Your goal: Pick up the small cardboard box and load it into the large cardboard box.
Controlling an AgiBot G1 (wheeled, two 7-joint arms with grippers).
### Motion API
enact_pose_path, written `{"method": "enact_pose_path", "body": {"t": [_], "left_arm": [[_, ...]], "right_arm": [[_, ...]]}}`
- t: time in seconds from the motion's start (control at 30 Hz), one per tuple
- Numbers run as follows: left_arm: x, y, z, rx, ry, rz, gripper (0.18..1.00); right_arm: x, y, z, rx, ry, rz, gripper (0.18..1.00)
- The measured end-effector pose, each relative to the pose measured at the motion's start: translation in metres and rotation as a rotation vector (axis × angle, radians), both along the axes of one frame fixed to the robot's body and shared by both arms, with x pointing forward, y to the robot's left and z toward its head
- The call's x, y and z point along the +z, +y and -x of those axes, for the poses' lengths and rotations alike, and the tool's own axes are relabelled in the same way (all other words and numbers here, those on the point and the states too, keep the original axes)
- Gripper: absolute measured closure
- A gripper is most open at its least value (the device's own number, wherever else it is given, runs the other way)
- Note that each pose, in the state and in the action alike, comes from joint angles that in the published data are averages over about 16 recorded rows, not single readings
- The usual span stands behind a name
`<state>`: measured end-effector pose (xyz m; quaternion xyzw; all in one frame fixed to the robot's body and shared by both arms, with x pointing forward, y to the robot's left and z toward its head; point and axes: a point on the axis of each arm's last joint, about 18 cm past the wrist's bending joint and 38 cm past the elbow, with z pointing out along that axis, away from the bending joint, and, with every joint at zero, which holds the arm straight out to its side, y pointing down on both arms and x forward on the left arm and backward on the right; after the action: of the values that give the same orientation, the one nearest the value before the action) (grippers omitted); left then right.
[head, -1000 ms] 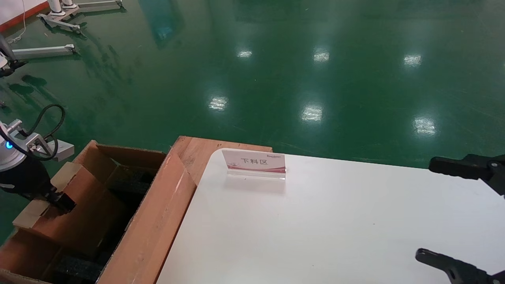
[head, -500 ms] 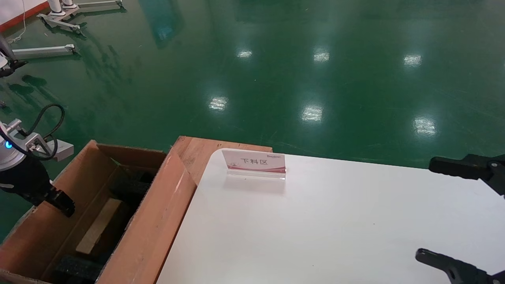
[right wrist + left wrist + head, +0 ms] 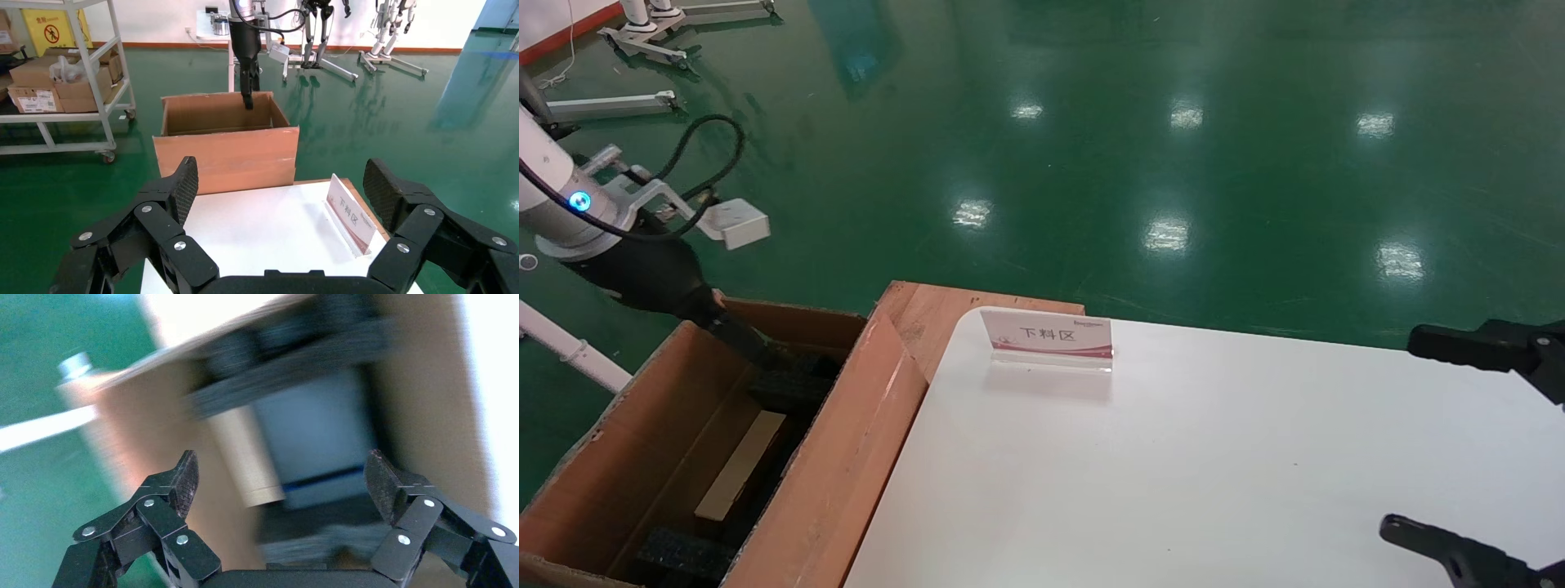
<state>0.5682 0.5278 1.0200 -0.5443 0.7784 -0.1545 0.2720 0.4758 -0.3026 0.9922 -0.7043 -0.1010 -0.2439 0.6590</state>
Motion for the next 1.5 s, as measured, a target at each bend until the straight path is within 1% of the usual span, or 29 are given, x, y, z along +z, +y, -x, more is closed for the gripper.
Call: {"method": "enact_pose_path", "body": {"t": [0.2,0.4,0.63,0.83,1.0,1.27,1.5], "left_arm": [[0.015,-0.037,0.005,-0.187,-0.05,0.087,0.201],[0.018,-0.063,0.006,-0.318,-0.099,0.156,0.187],[0.002,-0.1,-0.002,-0.466,-0.108,0.231,0.184],[-0.019,-0.142,-0.009,-0.626,-0.112,0.31,0.184],[-0.032,-0.174,-0.009,-0.757,-0.13,0.378,0.184],[-0.044,-0.215,-0.001,-0.945,-0.191,0.477,0.184],[-0.047,-0.238,0.012,-1.084,-0.277,0.549,0.184]], "right_arm": [[0.0,0.0,0.0,0.0,0.0,0.0,0.178],[0.0,0.0,0.0,0.0,0.0,0.0,0.178],[0.0,0.0,0.0,-0.001,0.0,0.0,0.178],[0.0,0.0,0.0,-0.001,0.0,0.0,0.178],[0.0,0.0,0.0,-0.001,0.0,0.0,0.178],[0.0,0.0,0.0,-0.001,0.0,0.0,0.178],[0.0,0.0,0.0,-0.001,0.0,0.0,0.178]]}}
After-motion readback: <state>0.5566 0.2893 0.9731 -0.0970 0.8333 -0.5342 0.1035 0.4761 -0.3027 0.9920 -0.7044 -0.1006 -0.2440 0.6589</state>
